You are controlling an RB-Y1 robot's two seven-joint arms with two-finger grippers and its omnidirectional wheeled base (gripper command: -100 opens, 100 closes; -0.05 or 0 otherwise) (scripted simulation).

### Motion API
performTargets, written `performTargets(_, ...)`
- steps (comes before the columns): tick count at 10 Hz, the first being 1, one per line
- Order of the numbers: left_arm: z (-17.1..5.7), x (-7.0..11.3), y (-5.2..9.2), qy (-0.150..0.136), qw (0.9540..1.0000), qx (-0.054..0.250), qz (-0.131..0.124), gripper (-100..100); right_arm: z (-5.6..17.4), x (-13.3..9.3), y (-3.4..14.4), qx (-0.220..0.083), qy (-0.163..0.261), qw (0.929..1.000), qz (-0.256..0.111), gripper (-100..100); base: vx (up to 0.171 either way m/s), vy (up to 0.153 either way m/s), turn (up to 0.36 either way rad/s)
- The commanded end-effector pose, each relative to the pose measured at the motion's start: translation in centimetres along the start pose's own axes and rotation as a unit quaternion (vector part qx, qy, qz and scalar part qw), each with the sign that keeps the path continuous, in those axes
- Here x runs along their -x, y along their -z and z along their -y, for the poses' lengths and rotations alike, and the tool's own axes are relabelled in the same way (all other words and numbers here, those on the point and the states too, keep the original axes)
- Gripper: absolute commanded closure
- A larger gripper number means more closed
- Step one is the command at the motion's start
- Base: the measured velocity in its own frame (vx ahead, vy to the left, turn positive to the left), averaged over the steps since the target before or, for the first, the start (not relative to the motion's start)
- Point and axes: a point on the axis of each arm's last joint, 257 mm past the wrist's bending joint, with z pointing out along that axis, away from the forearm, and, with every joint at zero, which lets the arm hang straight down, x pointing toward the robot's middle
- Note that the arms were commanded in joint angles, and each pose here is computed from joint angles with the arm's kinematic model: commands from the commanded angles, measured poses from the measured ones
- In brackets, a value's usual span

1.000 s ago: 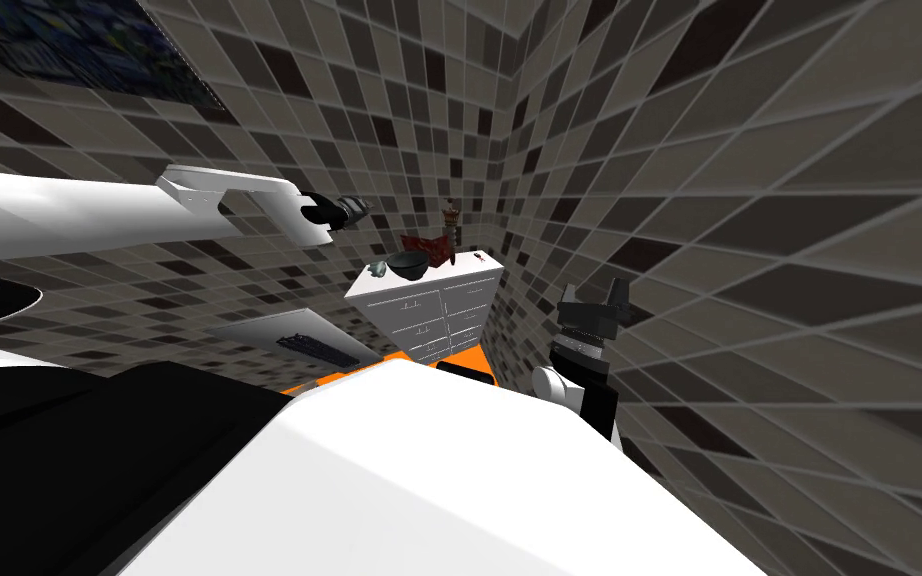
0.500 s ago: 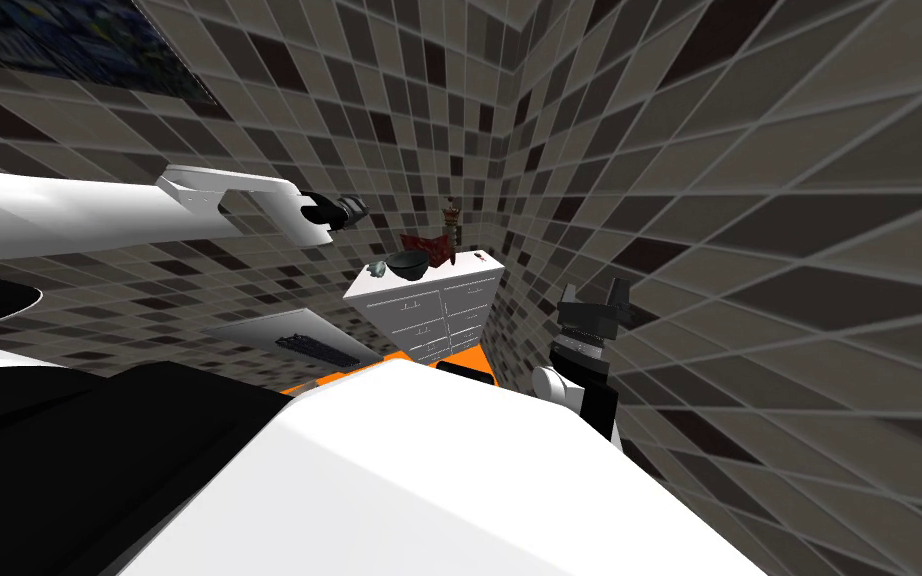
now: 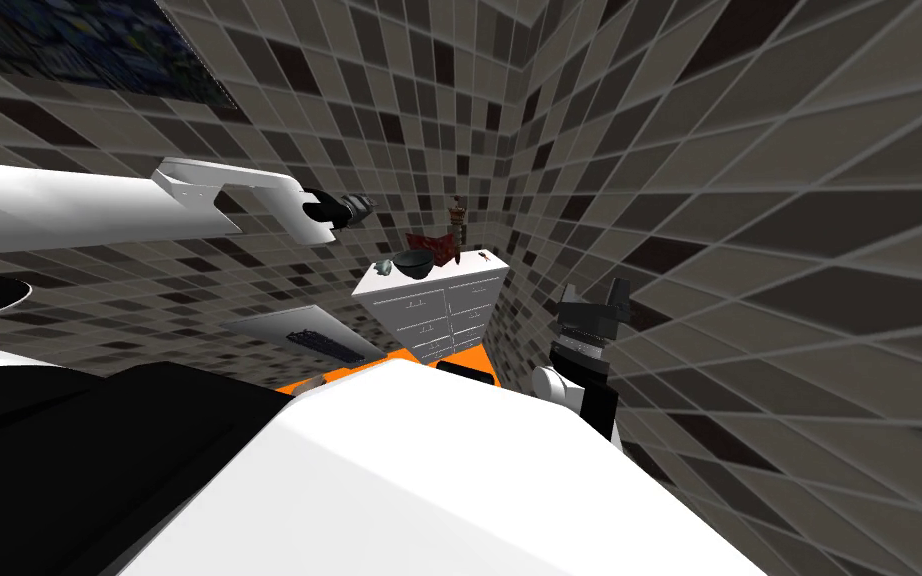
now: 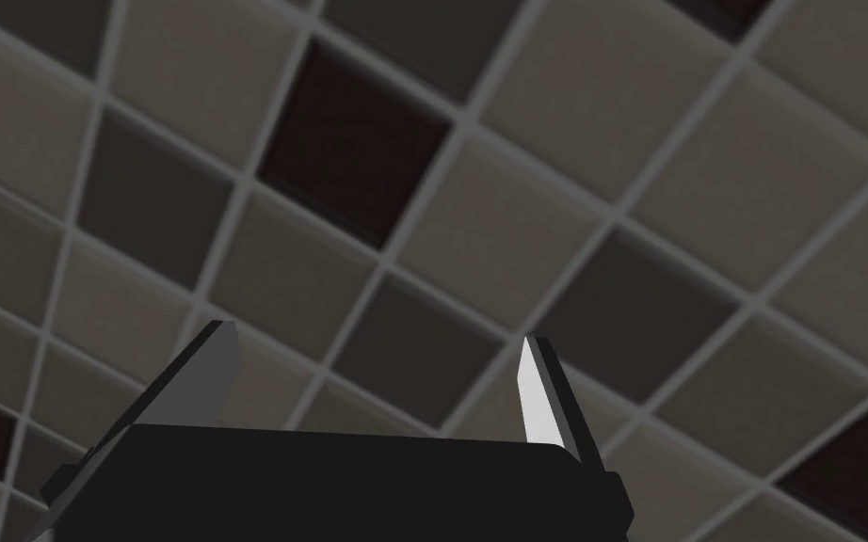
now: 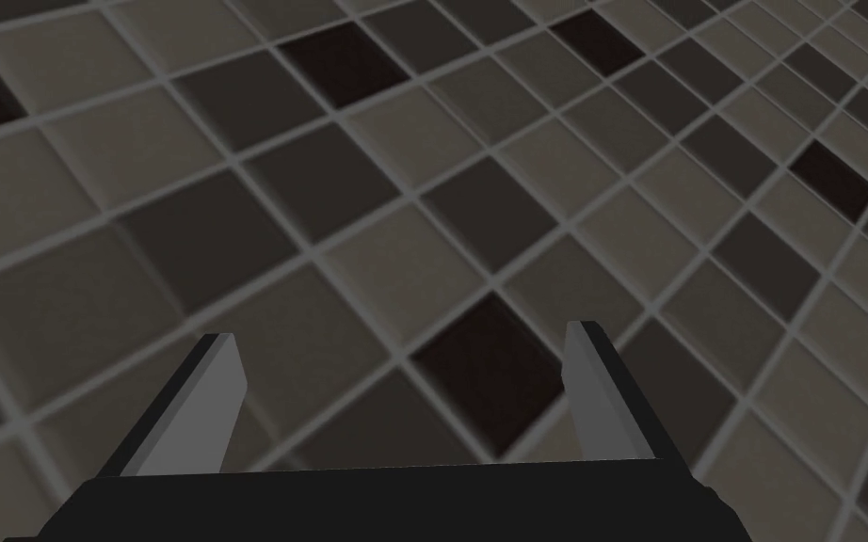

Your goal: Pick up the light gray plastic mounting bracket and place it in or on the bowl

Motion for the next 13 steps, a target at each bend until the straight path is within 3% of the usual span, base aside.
performTargets(1,0.4,-0.3,0.1,0.003,1.0000,-0.002,-0.002,-100,0.0,0.0,0.0,0.000,0.000,1.0000,0.000,0,-0.033,0.036,0.040)
performTargets(7,4.1,-2.0,1.6,0.024,0.9994,-0.017,-0.017,-100,0.0,0.0,0.0,0.000,0.000,1.0000,0.000,0,-0.037,0.044,0.062)
performTargets(11,6.4,-4.2,3.1,0.032,0.9986,-0.021,-0.038,-100,0.0,0.0,0.0,0.000,0.000,1.0000,0.000,0,-0.049,0.060,0.086)
performTargets(13,6.6,-6.6,3.9,0.020,0.9978,-0.010,-0.063,-100,0.0,0.0,0.0,0.000,0.000,1.0000,0.000,0,-0.010,0.030,0.059)
